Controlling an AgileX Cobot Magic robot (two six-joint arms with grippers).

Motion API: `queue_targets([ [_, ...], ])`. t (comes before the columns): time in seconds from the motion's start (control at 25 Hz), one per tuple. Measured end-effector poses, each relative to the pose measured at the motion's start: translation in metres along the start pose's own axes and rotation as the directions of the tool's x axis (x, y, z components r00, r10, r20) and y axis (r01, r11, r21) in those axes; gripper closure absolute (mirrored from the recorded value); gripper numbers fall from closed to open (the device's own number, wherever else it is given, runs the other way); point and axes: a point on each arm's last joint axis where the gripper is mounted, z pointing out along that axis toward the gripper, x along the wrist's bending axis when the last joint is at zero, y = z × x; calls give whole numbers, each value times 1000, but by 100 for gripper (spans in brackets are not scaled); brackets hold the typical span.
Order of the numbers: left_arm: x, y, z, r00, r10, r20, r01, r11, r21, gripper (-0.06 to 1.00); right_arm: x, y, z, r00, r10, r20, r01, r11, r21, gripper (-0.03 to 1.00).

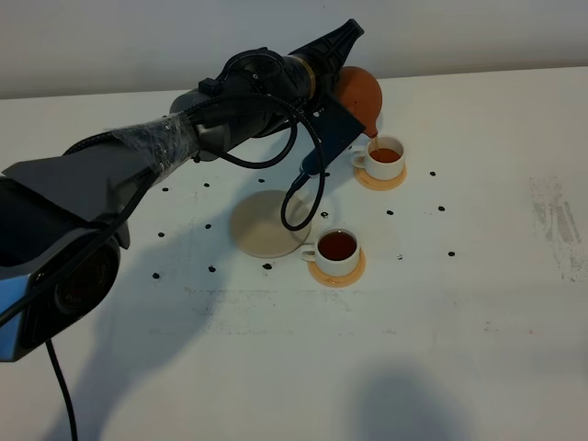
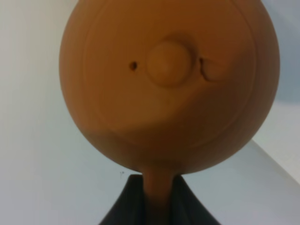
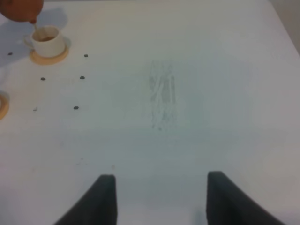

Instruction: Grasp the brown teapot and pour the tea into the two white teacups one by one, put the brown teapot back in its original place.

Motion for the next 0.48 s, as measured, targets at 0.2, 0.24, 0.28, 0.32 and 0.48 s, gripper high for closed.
queue_targets([
  [0.2,2,0,0,1000,17,-21,-17,1000,1,84,0,0,0,1000,0,0,0,1000,0,52],
  [0.24,2,0,0,999,22,-25,-22,1000,2,84,0,0,0,1000,0,0,0,1000,0,52],
  [0.28,3,0,0,999,26,-27,-26,1000,3,84,0,0,0,1000,0,0,0,1000,0,52],
  [0.32,3,0,0,999,30,-29,-30,1000,3,84,0,0,0,1000,0,0,0,1000,0,52],
  [0.48,4,0,0,998,53,-47,-52,999,4,84,0,0,0,1000,0,0,0,1000,0,52],
])
